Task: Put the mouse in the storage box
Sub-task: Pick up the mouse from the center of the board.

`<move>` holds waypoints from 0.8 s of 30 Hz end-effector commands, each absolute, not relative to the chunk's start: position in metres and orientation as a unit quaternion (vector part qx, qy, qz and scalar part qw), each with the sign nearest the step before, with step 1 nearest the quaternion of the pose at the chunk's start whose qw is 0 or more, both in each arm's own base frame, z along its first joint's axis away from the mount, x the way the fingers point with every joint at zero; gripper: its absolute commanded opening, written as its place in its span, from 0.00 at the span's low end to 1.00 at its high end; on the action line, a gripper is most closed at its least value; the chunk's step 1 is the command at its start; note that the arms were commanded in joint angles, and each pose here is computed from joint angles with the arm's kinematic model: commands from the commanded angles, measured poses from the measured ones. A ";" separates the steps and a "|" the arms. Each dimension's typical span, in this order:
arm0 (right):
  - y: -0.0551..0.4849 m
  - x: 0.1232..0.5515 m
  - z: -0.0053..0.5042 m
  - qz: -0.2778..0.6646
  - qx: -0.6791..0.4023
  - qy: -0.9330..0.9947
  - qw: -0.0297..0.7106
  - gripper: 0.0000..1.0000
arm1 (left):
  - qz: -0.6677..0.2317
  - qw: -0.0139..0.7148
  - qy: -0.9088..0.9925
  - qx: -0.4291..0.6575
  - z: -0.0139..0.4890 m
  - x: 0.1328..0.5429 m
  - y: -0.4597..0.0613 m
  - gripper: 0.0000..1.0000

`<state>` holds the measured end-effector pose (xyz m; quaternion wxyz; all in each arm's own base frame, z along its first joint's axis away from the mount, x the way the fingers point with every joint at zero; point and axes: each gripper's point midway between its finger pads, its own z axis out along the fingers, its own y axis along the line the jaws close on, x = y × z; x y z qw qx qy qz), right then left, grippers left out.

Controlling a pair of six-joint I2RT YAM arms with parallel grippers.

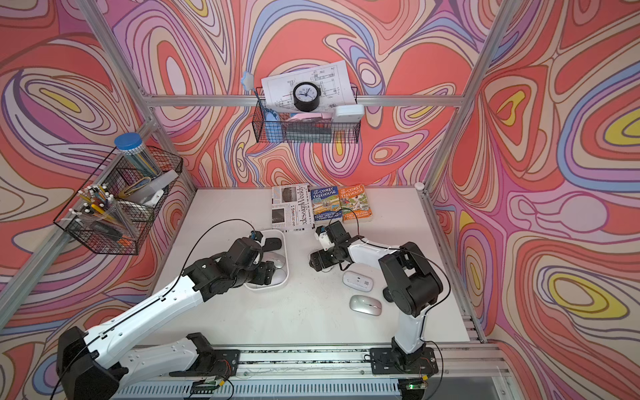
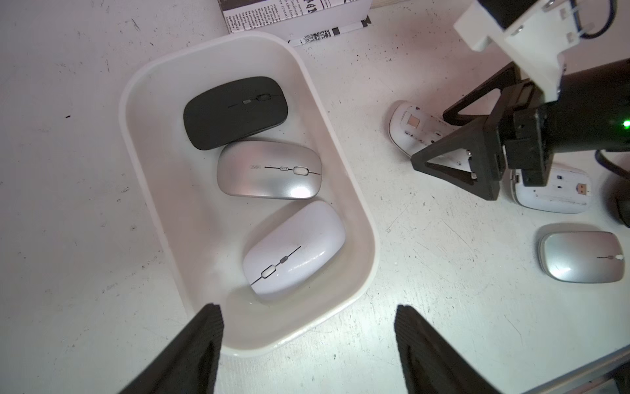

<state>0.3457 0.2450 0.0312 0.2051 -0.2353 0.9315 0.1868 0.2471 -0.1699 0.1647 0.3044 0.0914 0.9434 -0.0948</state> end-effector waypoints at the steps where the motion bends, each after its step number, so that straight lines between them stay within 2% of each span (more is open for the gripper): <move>1: 0.232 0.336 0.020 0.138 -0.208 0.950 0.186 0.91 | -0.092 0.297 0.946 0.087 0.162 0.244 -0.167 0.77; 6: 0.226 0.336 0.019 0.075 -0.191 0.958 0.198 0.89 | -0.091 0.297 0.947 0.086 0.163 0.244 -0.166 0.78; 13: 0.225 0.320 0.004 0.027 -0.207 0.962 0.177 0.83 | -0.089 0.297 0.947 0.085 0.161 0.243 -0.165 0.78; 20: 0.227 0.317 0.006 0.016 -0.216 0.960 0.175 0.61 | -0.090 0.297 0.947 0.083 0.161 0.243 -0.165 0.78; 24: 0.227 0.321 0.008 0.010 -0.217 0.959 0.184 0.56 | -0.093 0.299 0.946 0.081 0.162 0.243 -0.166 0.78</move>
